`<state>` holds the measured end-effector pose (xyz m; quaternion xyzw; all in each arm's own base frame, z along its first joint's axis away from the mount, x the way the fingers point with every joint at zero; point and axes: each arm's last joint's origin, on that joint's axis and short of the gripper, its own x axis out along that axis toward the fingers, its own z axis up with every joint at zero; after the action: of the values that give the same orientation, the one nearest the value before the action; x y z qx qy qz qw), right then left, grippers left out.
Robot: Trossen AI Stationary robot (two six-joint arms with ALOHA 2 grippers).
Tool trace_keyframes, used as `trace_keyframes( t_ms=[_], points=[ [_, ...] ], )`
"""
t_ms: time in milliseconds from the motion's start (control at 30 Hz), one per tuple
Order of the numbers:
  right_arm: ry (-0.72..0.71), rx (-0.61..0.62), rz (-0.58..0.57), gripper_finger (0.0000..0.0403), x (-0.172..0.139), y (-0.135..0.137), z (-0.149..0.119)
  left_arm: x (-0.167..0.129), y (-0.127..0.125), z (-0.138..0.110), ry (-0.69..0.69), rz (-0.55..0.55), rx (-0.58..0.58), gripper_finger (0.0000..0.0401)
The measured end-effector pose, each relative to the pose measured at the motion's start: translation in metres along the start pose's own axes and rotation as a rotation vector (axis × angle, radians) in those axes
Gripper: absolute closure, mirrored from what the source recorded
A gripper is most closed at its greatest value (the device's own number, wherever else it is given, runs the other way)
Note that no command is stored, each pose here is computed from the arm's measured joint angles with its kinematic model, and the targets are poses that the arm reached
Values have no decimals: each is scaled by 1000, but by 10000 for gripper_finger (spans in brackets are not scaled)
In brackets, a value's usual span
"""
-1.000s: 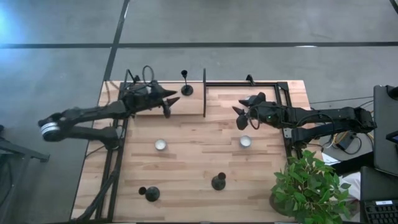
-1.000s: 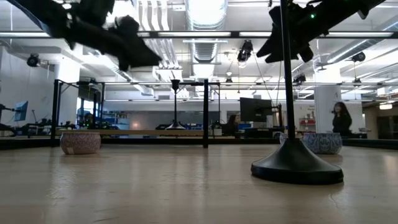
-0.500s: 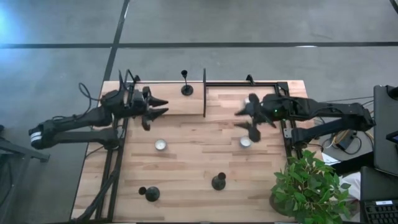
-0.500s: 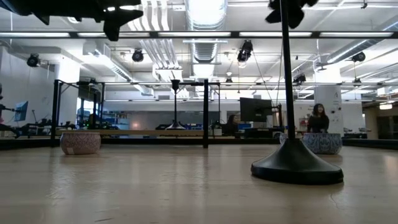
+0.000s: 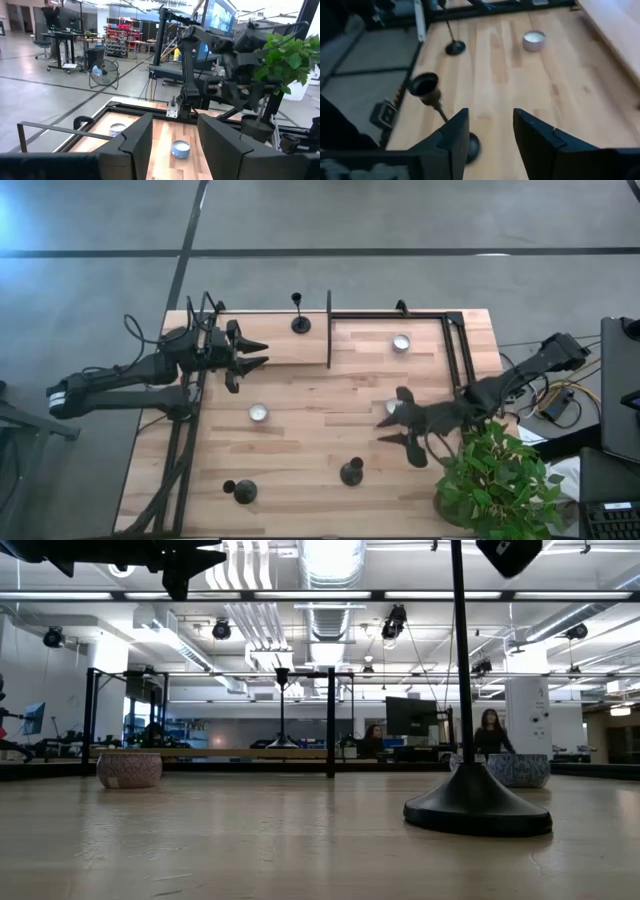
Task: Pick & Place candle stick holders
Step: Align the right black candle holder with the black candle holder on the shelf
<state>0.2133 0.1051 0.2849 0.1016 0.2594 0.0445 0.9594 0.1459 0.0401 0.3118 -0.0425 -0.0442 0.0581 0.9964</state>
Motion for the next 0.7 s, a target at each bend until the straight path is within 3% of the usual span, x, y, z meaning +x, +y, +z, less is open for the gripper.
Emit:
trace_keyframes(
  t_ms=[200,467,700],
  points=[
    [15,14,10,259,29,4,-20,0,0,-1,13,2,-2,238],
    [151,7,-44,209,64,4,-45,0,0,-2,17,2,-4,239],
    [174,60,49,175,87,11,-54,0,0,-2,16,3,24,239]
  ],
)
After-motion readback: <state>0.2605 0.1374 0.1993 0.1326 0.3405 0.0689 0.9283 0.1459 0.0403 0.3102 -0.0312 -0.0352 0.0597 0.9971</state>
